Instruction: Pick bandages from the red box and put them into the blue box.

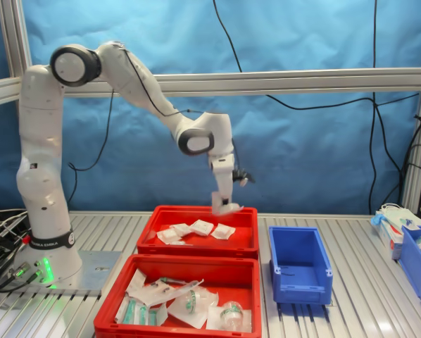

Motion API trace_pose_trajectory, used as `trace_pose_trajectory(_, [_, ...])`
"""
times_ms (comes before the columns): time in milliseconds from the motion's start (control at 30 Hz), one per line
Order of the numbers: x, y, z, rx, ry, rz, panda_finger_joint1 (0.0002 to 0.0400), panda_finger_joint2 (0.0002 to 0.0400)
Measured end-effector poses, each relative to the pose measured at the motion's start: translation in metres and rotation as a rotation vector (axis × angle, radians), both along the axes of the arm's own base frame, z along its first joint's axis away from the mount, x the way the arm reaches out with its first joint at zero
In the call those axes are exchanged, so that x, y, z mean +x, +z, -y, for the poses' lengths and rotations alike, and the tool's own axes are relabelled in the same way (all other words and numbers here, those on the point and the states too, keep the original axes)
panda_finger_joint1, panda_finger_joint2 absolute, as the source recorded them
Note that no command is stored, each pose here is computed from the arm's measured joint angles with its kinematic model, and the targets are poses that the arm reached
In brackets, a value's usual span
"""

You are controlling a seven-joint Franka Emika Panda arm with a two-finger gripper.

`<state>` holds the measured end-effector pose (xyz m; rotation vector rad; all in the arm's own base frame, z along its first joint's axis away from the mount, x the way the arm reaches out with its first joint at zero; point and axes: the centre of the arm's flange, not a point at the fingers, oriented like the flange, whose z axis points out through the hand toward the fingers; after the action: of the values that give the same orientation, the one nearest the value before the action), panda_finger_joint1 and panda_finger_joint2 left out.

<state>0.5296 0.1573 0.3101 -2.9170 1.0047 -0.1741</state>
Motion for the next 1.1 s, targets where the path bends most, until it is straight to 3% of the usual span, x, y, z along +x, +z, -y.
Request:
trace_pose_trajectory(100, [0.019, 0.041, 0.014, 0.017, -0.033, 0.062, 0.0055, 0.0055])
trace_pose_trajectory(467, [0.065, 0.135, 0.080, 0.035, -0.161, 0.199, 0.0055, 0.0055])
trace_pose_trajectory(800, [0.090, 0.171, 0.124, 0.022, -0.236, 0.270, 0.0055, 0.0055])
trace_pose_trajectory(1100, [0.119, 0.155, 0.146, -0.034, -0.275, 0.271, 0.0055, 0.0055])
